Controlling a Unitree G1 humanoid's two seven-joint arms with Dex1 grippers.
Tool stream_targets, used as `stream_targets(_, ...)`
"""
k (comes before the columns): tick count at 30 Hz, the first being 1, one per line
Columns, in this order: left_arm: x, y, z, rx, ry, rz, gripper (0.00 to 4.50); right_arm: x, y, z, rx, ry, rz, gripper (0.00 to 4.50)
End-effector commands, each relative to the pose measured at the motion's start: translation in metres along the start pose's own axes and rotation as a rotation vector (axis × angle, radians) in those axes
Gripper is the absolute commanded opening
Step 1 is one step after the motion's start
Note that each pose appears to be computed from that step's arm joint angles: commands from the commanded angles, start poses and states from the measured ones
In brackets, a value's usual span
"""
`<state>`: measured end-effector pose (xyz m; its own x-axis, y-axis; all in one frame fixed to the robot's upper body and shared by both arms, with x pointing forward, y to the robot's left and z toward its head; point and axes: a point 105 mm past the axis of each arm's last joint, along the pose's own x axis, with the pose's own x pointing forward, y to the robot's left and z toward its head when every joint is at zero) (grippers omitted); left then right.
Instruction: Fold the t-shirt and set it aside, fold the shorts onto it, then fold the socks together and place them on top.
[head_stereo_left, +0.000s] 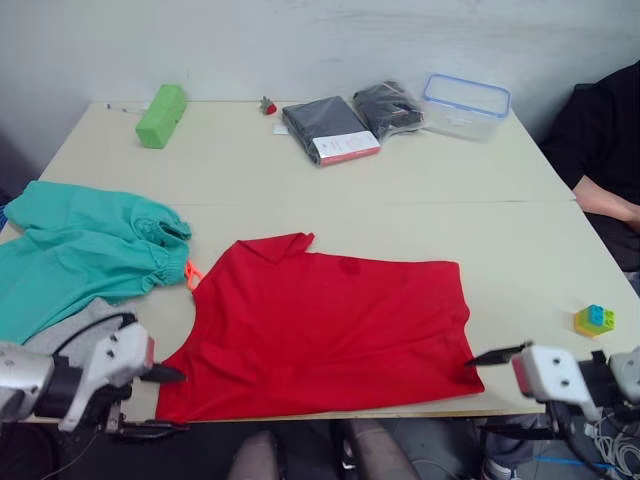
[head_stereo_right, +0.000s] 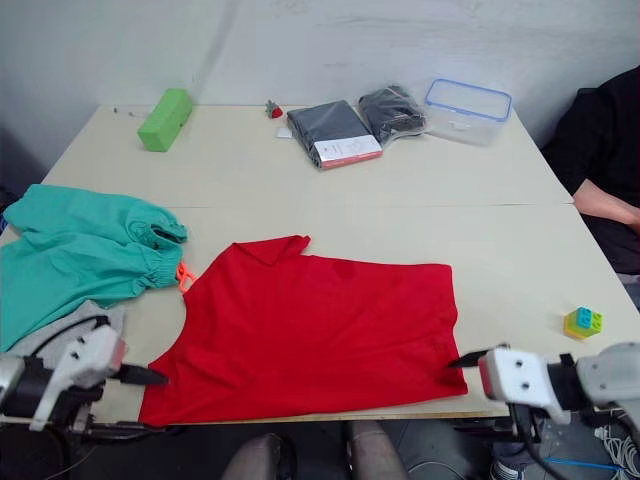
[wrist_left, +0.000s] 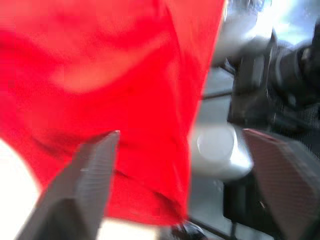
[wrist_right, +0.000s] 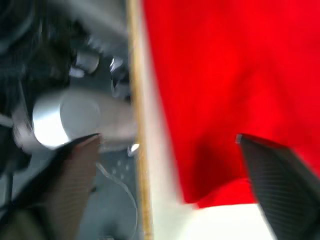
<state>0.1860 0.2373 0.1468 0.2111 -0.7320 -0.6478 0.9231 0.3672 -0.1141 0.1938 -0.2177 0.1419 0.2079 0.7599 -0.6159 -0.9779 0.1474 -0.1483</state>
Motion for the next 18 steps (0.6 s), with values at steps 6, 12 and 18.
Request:
stream_targets(6,0.010,0.086,0.054,0.094,-0.068,0.224,4.48,-0.011,-0.075,0.031,0.118,-0.130,-0.229,4.50)
stream_targets(12,0.037,0.143,0.089,0.201,-0.073,0.347,4.48,-0.002,-0.134,0.012,0.226,-0.065,-0.441,4.50)
stream_targets(18,0.055,0.173,0.085,0.215,-0.021,0.387,4.48,0.007,-0.164,-0.010,0.289,0.022,-0.539,4.50)
